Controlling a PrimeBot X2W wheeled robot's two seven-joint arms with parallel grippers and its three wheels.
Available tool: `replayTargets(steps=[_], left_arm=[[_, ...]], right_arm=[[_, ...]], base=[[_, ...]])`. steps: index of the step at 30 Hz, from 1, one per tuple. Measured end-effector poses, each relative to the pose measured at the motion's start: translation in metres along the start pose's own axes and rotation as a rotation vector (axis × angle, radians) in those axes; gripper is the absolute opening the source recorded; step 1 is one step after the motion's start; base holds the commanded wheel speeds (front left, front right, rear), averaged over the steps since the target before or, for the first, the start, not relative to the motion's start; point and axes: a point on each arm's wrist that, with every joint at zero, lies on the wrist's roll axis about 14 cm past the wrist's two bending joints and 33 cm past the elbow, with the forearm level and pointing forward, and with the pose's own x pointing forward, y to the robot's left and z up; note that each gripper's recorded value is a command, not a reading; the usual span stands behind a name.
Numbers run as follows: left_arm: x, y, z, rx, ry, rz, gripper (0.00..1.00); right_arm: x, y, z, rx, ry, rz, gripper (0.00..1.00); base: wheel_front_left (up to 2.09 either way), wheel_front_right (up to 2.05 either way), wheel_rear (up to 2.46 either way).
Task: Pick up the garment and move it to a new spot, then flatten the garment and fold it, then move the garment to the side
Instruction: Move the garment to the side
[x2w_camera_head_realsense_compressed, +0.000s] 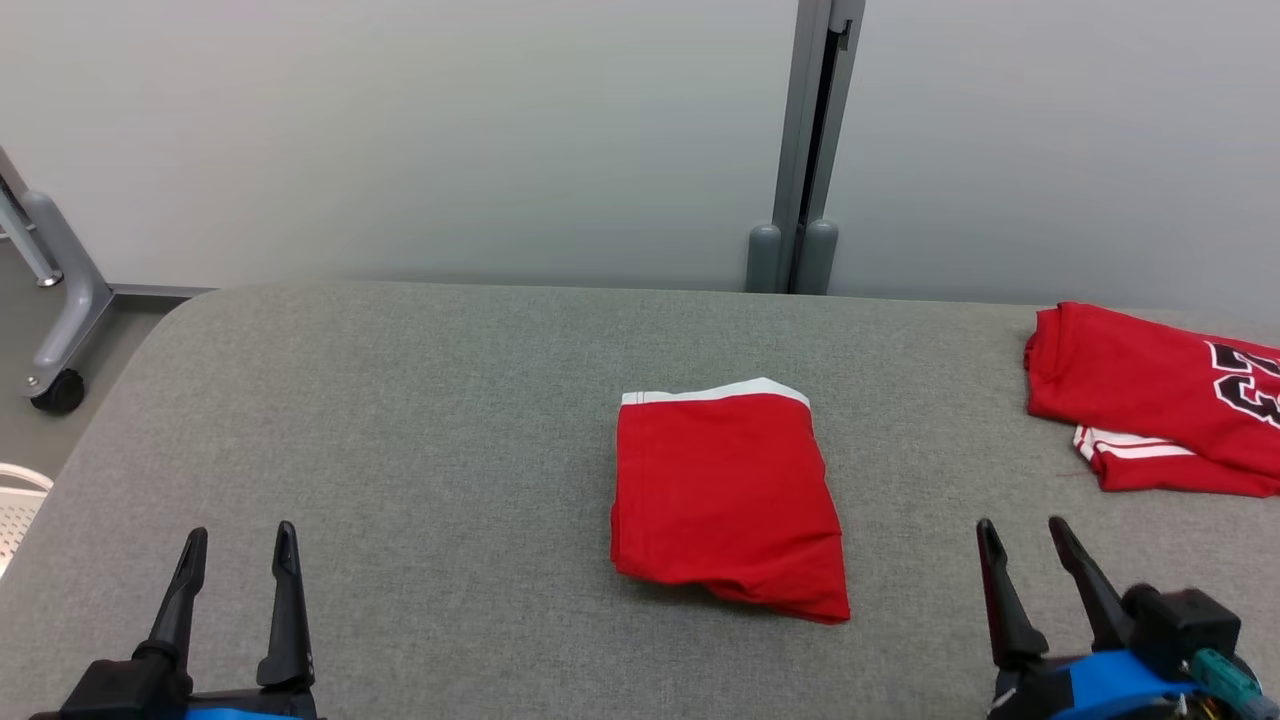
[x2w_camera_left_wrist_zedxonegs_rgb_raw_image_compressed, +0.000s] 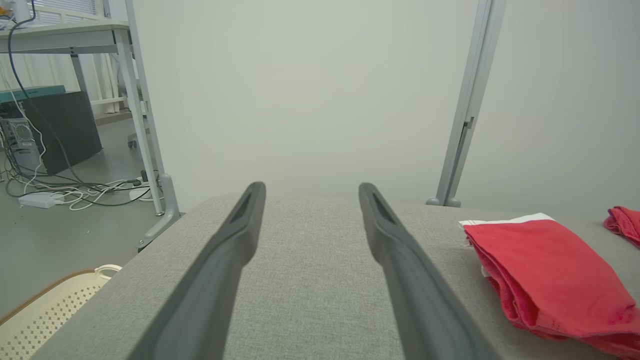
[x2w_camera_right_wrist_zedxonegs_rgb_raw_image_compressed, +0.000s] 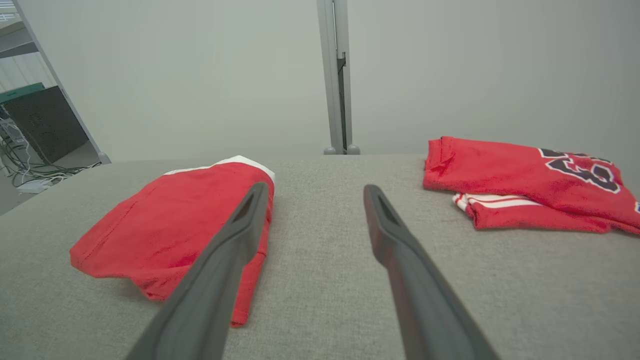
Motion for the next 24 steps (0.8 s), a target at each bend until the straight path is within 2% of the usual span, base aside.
replayTargets(steps=[7, 12, 14, 17, 24], left_arm=[[0.008, 0.001, -0.005, 0.000, 0.009, 0.009, 1.00], [0.020, -0.001, -0.014, -0.006, 0.025, 0.012, 1.00], [0.024, 0.000, -0.016, -0.005, 0.027, 0.018, 1.00], [0.030, 0.005, -0.023, -0.009, 0.037, 0.037, 1.00], [0.033, 0.010, -0.039, -0.014, 0.072, 0.063, 1.00]], right_arm=[[0.058, 0.040, 0.035, -0.018, -0.087, 0.133, 1.00], [0.104, 0.059, 0.039, -0.063, -0.056, 0.209, 1.00], [0.118, 0.061, 0.027, -0.084, -0.008, 0.225, 1.00], [0.131, 0.062, -0.017, -0.112, 0.138, 0.244, 1.00], [0.122, 0.061, -0.095, -0.130, 0.369, 0.263, 1.00]], base=[[0.00, 0.00, 0.00], [0.00, 0.00, 0.00], [0.00, 0.00, 0.00], [0.00, 0.00, 0.00], [0.00, 0.00, 0.00]])
